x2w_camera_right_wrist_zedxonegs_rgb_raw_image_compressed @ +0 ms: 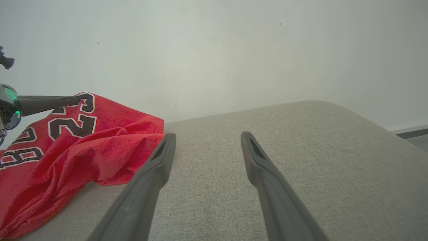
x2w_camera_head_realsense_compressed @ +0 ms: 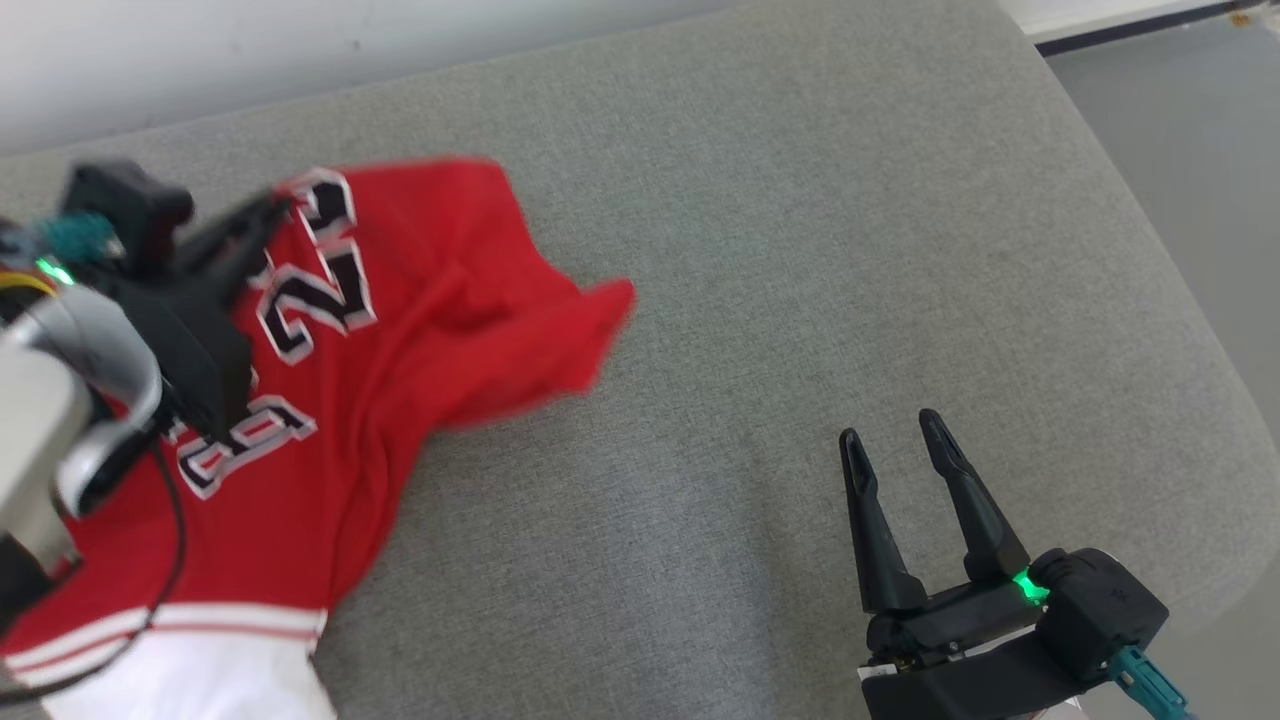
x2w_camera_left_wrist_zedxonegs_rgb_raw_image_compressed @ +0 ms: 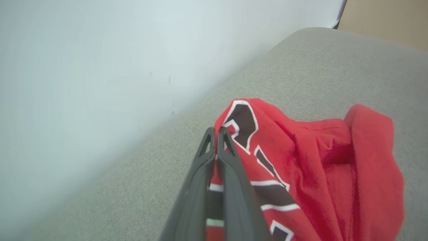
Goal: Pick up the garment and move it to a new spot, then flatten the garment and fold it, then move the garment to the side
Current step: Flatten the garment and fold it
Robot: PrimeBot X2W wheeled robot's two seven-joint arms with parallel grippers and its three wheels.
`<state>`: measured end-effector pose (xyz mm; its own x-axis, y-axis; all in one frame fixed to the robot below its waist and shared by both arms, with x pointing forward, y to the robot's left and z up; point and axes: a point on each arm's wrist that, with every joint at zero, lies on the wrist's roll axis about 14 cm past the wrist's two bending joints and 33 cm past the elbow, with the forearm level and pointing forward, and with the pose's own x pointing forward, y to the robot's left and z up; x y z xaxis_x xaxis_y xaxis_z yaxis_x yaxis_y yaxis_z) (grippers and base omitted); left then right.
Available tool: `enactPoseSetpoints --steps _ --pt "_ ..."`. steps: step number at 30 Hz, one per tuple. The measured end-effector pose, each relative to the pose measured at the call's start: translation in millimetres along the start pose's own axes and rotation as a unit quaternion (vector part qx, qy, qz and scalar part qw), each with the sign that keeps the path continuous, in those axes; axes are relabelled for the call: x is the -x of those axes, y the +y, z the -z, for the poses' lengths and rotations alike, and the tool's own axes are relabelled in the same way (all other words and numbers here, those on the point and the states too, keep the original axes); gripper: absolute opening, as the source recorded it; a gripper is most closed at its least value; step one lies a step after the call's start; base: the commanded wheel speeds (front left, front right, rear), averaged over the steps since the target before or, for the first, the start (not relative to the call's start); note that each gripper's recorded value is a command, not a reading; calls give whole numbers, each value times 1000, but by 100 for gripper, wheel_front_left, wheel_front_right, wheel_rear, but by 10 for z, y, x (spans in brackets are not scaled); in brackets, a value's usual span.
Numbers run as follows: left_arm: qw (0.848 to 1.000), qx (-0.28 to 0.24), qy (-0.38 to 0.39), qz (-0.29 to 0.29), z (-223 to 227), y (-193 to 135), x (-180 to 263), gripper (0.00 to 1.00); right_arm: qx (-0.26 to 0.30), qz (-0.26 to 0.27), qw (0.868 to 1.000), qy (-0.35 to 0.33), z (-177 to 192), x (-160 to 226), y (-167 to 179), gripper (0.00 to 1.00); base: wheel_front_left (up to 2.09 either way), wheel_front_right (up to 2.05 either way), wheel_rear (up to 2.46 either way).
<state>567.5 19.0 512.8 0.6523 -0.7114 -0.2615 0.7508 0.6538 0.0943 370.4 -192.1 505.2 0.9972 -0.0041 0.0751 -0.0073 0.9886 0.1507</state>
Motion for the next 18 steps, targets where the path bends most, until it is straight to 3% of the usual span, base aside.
enactPoseSetpoints --steps 6,11,12,13,14,15,18 --pt "996 -53 -72 3 -528 203 -172 0 -9 6 1000 4 27 -29 -30 100 0 0 0" --pt "995 -69 -68 -9 -436 406 -326 0 -13 17 1000 6 36 -36 -91 100 0 0 0" --pt "995 -67 -66 -11 -393 439 -358 16 -13 20 1000 7 38 -37 -105 100 0 0 0" --pt "996 -64 -63 -16 -344 486 -385 44 -14 22 1000 8 42 -36 -118 100 0 0 0" --pt "996 -65 -65 -16 -315 499 -413 95 -14 26 1000 9 51 -32 -140 100 0 0 0" --pt "996 -64 -66 -21 -283 537 -432 100 -13 29 999 11 60 -29 -162 100 0 0 0" --pt "994 -72 -76 -37 -231 650 -426 100 -11 38 999 14 79 -18 -218 100 0 0 0"
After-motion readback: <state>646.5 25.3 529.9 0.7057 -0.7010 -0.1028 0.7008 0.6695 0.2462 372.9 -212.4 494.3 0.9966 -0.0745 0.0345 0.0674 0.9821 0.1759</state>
